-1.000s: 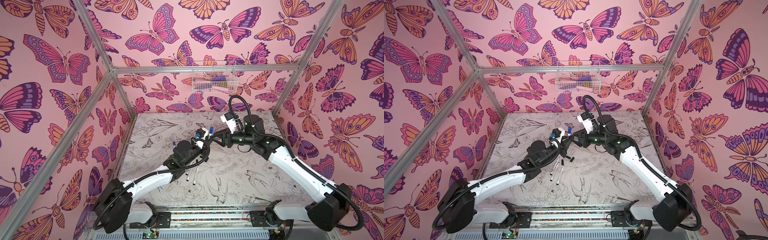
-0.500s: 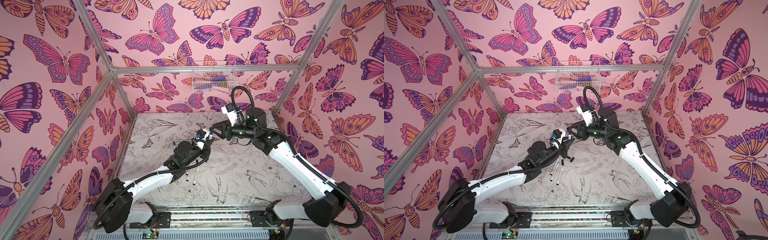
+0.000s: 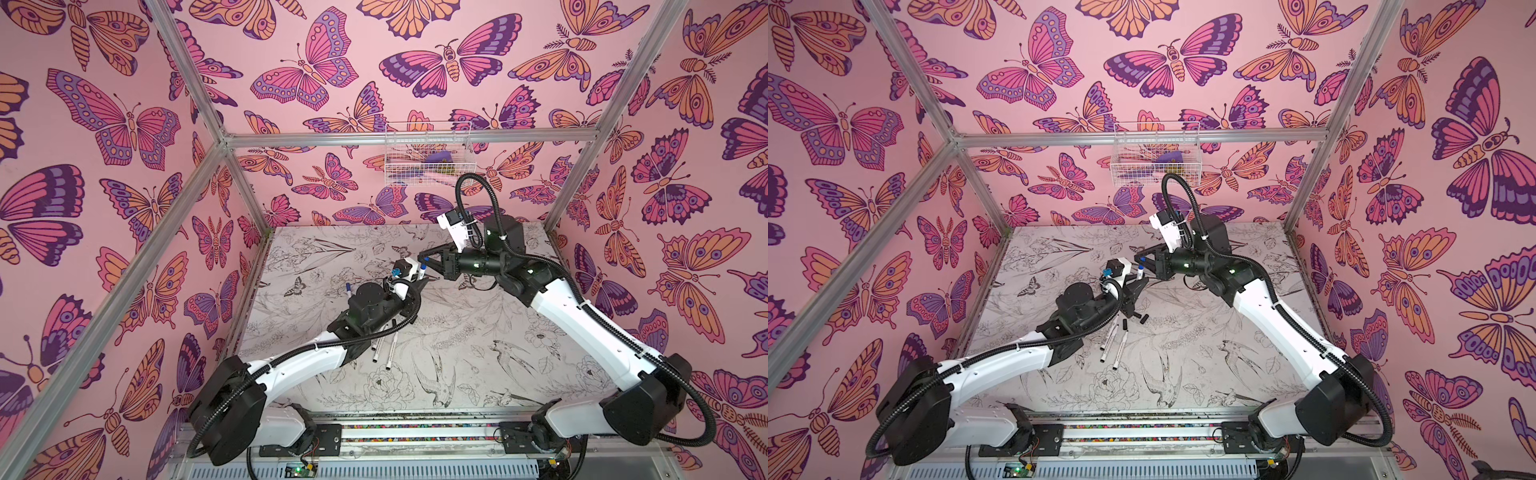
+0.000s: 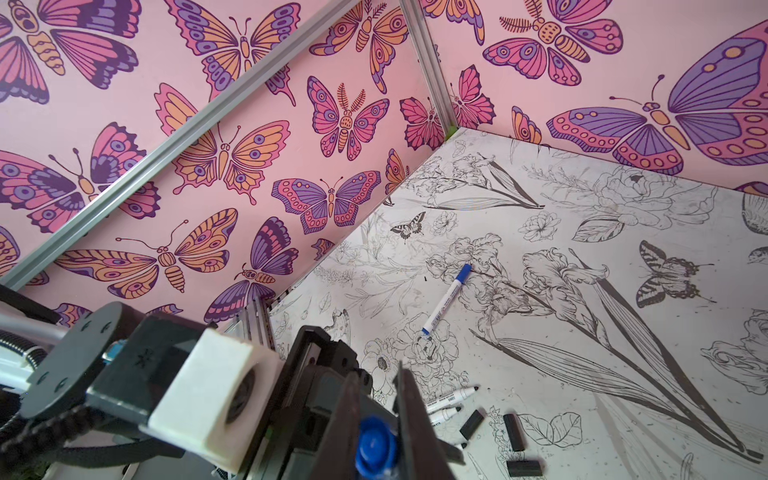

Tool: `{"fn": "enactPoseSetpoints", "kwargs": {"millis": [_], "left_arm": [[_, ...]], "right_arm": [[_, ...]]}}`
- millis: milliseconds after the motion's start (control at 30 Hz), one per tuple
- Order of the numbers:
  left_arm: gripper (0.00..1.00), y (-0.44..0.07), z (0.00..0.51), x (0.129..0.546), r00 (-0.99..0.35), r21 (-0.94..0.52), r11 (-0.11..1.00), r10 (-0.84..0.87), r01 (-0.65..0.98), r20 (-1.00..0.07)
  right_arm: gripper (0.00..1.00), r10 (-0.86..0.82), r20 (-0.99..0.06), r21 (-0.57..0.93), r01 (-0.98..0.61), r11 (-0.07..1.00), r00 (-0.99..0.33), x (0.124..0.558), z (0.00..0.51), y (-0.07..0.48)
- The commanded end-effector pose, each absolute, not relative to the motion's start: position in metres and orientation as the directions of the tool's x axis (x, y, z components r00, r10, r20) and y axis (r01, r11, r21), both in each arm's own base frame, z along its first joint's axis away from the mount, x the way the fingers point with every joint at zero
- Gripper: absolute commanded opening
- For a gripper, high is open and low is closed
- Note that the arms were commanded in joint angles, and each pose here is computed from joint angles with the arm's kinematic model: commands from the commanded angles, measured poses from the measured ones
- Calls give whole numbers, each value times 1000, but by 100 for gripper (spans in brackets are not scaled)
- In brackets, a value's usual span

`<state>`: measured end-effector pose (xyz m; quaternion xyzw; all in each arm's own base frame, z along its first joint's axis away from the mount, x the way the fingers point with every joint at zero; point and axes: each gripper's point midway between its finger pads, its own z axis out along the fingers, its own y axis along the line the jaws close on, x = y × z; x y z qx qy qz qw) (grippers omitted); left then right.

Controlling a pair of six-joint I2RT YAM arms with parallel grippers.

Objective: Insert the pens into the pen caps
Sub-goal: 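Push the cap down onto the marker while the left gripper holds it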

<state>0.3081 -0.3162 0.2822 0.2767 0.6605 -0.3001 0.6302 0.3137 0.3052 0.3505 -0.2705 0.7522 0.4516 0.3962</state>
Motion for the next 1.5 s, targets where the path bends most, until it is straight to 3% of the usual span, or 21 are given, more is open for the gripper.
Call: {"fn": "enactPoseSetpoints", "kwargs": {"millis": [0,300,600,733,1033,1233,1467], "left_arm": [[0,-314,319,304,43,-20,665,-78,747,-996],[0,-317,404,290,285,124,657,-143,743,-948],[0,-309,487,264,453,179,631,-304,755,-838],[0,-309,495,259,453,178,615,-326,768,-830],[0,-295,484,271,429,133,696,-271,706,-861],[0,-295,480,282,386,75,703,-294,707,-874],[0,-309,482,291,297,4,570,-422,822,-857]], "right_arm": [[8,-56,-794,521,-726,449,-605,309,334,305],[5,-84,-656,623,-601,501,-750,303,279,302],[0,-143,-486,665,-472,579,-862,299,226,299],[0,-146,-424,669,-417,615,-894,302,210,297],[0,-153,-175,618,-229,752,-973,312,154,279],[0,-193,-184,655,-267,707,-964,308,163,288],[0,-272,-201,681,-334,651,-941,289,166,308]]}}
